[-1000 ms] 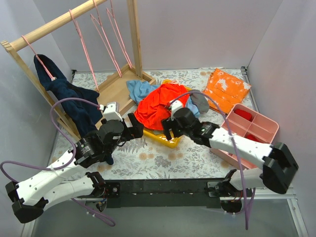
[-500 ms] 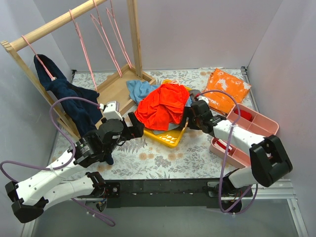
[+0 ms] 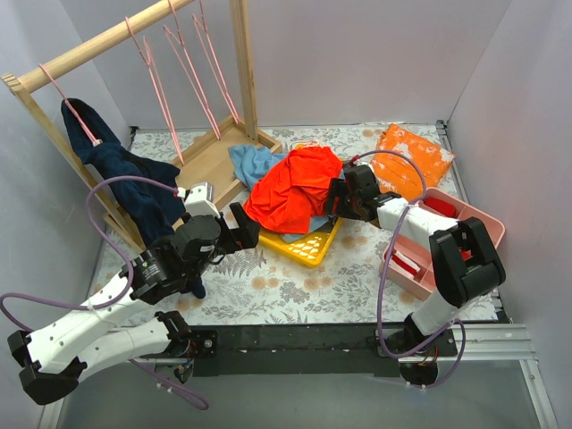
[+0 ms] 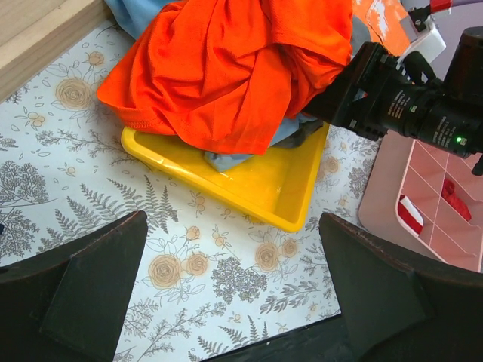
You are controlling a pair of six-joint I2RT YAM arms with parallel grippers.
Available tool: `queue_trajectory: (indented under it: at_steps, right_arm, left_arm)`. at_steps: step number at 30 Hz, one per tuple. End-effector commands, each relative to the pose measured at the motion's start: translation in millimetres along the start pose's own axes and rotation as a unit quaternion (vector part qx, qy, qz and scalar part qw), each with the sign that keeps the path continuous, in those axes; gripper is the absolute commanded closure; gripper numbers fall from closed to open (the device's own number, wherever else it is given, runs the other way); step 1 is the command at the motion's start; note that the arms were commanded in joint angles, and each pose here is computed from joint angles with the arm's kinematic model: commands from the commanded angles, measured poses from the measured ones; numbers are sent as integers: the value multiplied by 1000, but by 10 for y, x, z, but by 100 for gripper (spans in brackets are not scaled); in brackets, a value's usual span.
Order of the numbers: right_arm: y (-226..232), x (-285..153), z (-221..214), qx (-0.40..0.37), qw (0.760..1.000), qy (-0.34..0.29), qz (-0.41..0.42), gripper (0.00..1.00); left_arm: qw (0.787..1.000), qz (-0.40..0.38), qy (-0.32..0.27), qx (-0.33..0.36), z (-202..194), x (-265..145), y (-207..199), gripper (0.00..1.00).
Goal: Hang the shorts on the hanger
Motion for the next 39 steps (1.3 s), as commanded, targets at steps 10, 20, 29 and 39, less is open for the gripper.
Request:
queue_trajectory:
  at_steps: [10, 20, 29, 39]
  right_arm:
    - [87, 24, 498, -35, 996, -78, 17, 16]
    - [205, -645, 163, -79, 991, -94, 44, 17]
    - [843, -1081, -672, -161, 975, -47, 144, 16]
    - [1413, -1018, -1321, -210, 960, 20, 183, 17]
  left_arm:
    - [1000, -14, 0, 2, 35, 33, -101, 2]
    - [1000, -17, -3, 1, 43, 20, -101, 2]
    - [1000, 0, -8, -1, 104, -6, -89, 2]
    - [1000, 0, -16, -3, 170, -43, -108, 2]
Point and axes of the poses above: each gripper's point midway between its finger pads, its own x axis out along the fingers, its own y axis along the line the jaws close on, z = x × y, the point moved 6 cm from there along -x, back along the fingers, and after that the axes turned 3 degrees about -x, right-handed, at the moved point
